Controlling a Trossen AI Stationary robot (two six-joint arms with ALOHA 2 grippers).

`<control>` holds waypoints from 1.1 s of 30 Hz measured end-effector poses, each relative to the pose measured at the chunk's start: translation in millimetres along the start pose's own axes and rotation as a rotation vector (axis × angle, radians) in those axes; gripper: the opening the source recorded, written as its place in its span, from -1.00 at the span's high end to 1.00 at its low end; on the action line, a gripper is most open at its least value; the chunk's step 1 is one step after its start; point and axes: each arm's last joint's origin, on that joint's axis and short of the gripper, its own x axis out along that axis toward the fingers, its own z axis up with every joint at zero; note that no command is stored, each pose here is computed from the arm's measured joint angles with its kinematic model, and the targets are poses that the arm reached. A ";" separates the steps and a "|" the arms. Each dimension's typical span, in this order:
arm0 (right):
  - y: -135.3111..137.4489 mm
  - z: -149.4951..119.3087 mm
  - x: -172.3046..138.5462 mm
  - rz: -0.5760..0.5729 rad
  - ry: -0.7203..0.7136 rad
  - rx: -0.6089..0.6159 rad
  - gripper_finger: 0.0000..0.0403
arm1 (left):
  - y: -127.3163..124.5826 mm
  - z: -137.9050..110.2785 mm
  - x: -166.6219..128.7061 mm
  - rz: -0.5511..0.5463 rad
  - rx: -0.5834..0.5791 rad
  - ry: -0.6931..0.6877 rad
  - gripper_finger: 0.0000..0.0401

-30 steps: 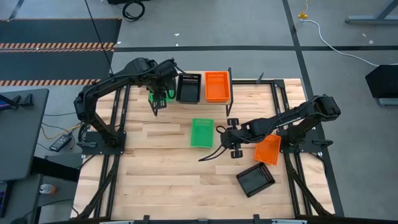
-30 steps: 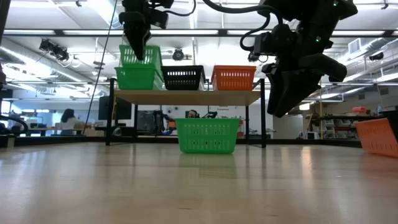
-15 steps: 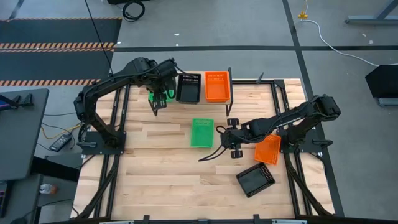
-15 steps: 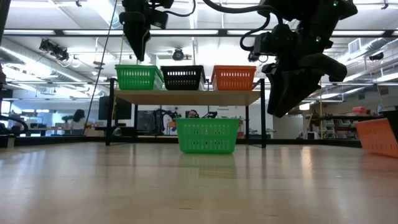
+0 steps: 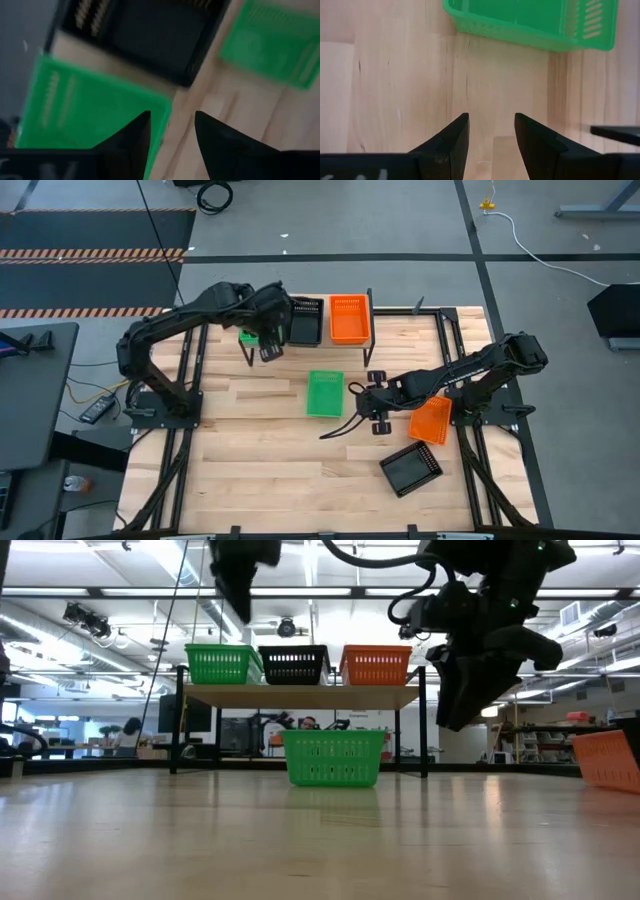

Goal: Stack baskets on shelf by color
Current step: Adjust the black bin

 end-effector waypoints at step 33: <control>-21.0 32.7 -48.7 -0.058 -0.480 0.122 0.18 | -72.2 -136.9 30.0 -0.247 -0.136 -0.684 0.42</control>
